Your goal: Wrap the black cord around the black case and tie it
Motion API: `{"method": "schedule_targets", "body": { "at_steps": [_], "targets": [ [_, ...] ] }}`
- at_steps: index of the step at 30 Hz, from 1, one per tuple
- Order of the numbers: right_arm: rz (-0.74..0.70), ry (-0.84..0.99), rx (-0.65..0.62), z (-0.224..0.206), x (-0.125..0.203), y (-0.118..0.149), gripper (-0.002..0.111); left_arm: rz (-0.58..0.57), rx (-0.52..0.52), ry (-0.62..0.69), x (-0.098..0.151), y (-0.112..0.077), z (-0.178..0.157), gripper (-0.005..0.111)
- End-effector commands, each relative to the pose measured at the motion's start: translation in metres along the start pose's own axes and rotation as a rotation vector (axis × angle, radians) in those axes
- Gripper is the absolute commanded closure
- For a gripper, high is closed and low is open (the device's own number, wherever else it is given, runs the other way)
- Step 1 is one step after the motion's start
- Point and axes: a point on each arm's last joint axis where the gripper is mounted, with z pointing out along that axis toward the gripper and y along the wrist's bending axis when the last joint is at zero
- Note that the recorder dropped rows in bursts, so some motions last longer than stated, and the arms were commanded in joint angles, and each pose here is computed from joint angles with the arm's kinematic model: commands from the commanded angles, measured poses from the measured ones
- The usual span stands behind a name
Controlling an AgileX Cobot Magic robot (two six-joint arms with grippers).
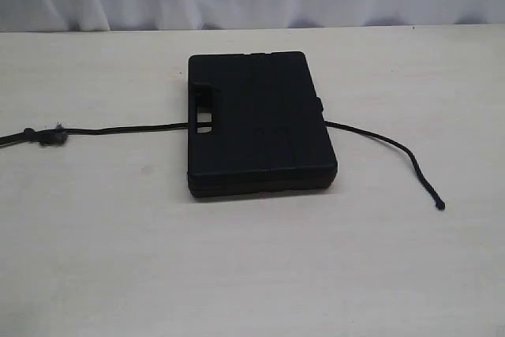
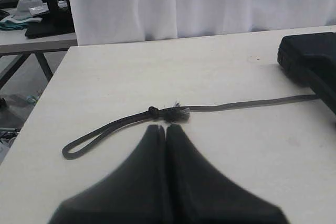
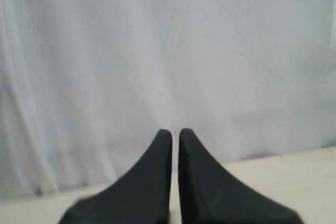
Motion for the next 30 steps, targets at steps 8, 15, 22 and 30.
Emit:
{"method": "schedule_targets", "body": {
  "at_steps": [8,15,22,30],
  "targets": [
    [0.142,-0.119,-0.075,-0.005,-0.065,0.018,0.104,-0.005,-0.003,-0.01,0.0,0.0,0.0,0.107],
    [0.02,0.27,-0.082,0.036,-0.106,0.04,0.073,-0.005,-0.003,-0.01,0.0,0.0,0.0,0.107],
    [-0.08,0.756,-0.115,0.12,-0.105,0.055,0.058,-0.005,-0.003,-0.01,0.0,0.0,0.0,0.107],
    [-0.213,1.054,-0.185,0.236,-0.032,0.102,0.06,-0.005,-0.003,-0.01,0.0,0.0,0.0,0.107]
  ]
}}
